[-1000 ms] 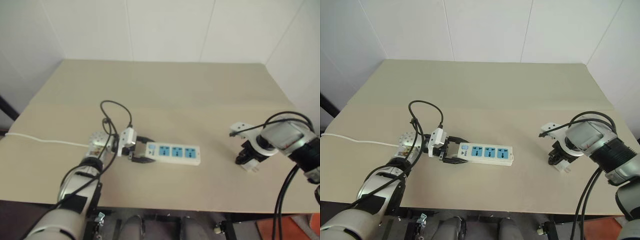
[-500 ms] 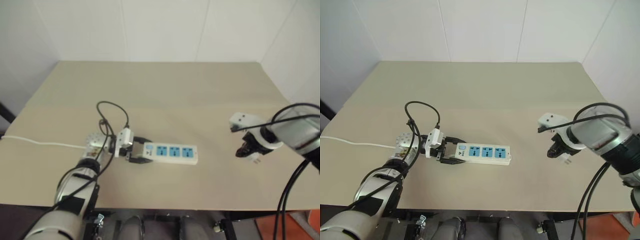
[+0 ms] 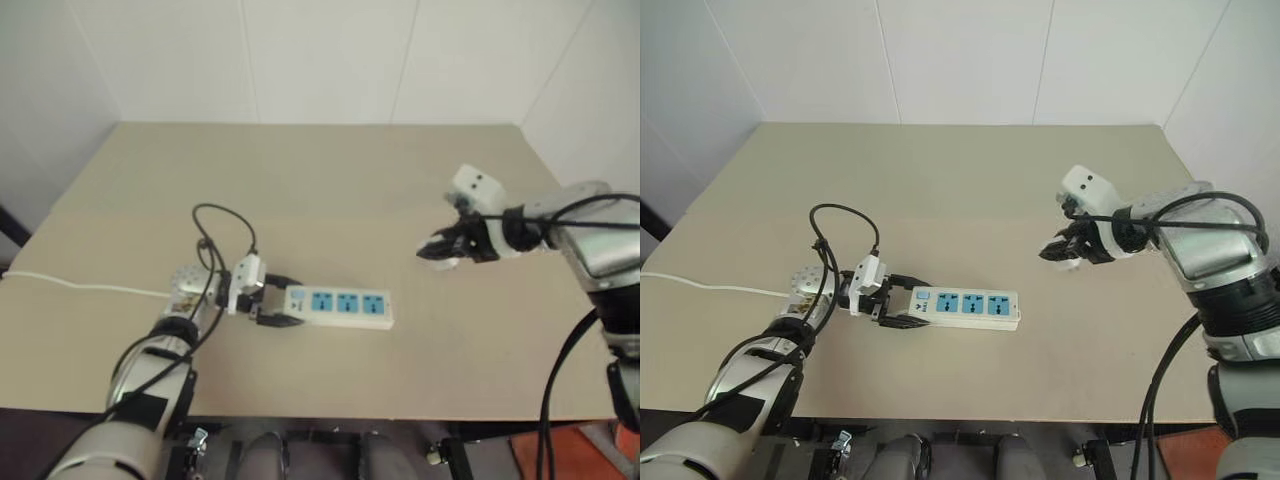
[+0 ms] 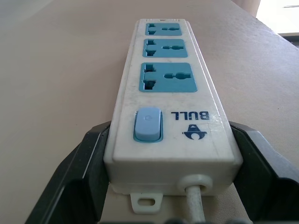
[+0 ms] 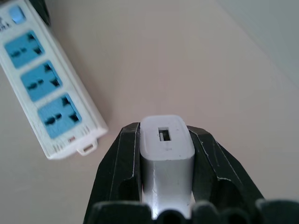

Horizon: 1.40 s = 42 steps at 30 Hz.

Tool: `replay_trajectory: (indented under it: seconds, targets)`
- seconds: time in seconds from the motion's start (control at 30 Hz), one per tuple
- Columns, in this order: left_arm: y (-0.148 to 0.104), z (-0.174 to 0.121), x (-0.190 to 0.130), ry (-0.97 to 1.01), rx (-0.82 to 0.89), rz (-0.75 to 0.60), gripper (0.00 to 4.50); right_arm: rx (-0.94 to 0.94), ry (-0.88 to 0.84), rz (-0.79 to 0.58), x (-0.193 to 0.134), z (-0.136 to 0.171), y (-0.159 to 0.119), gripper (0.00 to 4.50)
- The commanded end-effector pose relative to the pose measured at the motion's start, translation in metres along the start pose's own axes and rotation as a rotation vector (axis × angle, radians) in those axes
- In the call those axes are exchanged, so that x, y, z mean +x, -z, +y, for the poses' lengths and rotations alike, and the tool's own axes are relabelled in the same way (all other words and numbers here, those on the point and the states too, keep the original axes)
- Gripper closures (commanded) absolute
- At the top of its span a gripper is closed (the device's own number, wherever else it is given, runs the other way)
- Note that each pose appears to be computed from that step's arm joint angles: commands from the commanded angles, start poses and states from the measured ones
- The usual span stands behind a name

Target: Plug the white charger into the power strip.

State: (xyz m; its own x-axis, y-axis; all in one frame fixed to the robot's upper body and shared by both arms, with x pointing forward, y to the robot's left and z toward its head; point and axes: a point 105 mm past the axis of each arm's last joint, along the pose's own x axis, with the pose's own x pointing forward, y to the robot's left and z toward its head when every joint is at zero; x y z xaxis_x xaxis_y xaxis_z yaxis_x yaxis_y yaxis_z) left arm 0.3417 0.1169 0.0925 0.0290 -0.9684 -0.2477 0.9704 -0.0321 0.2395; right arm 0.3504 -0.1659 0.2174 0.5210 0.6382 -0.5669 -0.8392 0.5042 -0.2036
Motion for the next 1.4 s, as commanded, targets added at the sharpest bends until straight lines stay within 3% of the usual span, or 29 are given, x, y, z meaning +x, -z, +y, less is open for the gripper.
replay_trajectory:
  seconds: [0.03, 0.3, 0.57, 0.87, 1.4]
  targets:
    - [0.002, -0.004, -0.003, 0.017, 0.007, 0.016, 1.23, -0.083, -0.065, -0.204, 0.001, 0.006, -0.028, 3.37]
    - [0.000, -0.006, 0.002, 0.034, 0.026, 0.011, 1.23, -0.106, -0.220, -0.515, 0.034, 0.028, -0.056, 3.37]
    - [0.001, -0.007, 0.000, 0.024, 0.026, 0.010, 1.23, -0.004, -0.382, -0.716, 0.052, 0.049, -0.058, 3.37]
    - [0.003, -0.007, -0.004, 0.010, 0.013, 0.015, 1.23, 0.056, -0.448, -0.836, 0.076, 0.062, -0.049, 3.37]
    - [0.003, -0.007, -0.003, 0.008, 0.008, 0.010, 1.23, 0.047, -0.537, -0.819, 0.103, 0.084, -0.027, 3.37]
